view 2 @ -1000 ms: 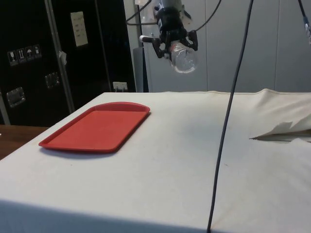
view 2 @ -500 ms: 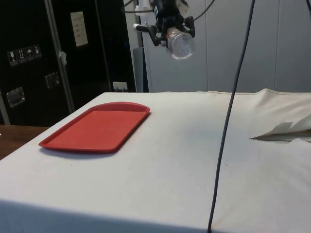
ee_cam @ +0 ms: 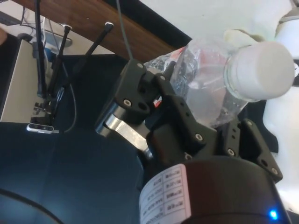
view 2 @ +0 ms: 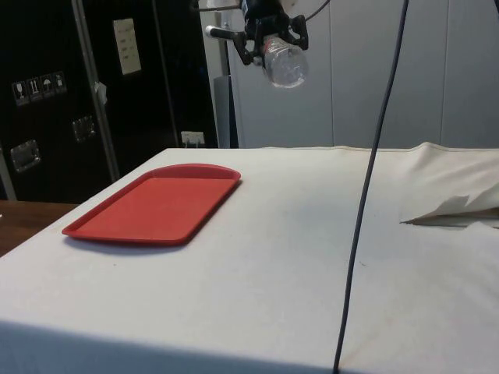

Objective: Place the bottle upright on the tray.

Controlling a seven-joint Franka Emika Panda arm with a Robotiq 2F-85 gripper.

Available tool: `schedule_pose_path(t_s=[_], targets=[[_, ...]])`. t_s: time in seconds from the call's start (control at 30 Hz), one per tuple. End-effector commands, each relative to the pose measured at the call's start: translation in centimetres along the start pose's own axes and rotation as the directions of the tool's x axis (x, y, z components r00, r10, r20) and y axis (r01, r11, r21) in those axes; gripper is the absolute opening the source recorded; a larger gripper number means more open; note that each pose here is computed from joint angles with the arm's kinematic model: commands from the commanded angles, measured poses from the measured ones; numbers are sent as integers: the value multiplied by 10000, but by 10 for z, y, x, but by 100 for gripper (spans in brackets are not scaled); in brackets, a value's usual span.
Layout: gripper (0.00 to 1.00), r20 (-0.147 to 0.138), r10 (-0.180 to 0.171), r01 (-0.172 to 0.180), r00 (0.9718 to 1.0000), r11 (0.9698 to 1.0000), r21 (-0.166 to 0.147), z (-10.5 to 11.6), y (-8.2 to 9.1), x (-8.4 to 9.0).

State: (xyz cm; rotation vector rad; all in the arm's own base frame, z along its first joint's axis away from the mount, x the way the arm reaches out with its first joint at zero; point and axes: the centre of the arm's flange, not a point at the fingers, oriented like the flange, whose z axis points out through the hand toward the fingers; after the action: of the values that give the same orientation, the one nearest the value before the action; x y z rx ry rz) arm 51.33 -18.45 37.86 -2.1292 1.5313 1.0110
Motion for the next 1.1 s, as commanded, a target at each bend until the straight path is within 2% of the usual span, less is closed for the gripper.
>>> schedule_pose_path(t_s=[0.0,0.03,0.63,0.87,0.9,0.93,1.07], targets=[[34,-26,6,-6,10000,10000,-27,0,0,0],[34,-108,45,-45,9999,10000,-70,0,-1,0],[34,-65,48,-49,10000,9999,-90,1,0,1],[34,-501,-9,10,9987,10000,29,-1,-1,2],[34,-322,6,-8,9995,10000,-82,1,-2,3],[34,-566,-19,21,9984,10000,38,-1,-2,1],[34,-841,-58,65,9964,9999,79,-1,-3,2]])
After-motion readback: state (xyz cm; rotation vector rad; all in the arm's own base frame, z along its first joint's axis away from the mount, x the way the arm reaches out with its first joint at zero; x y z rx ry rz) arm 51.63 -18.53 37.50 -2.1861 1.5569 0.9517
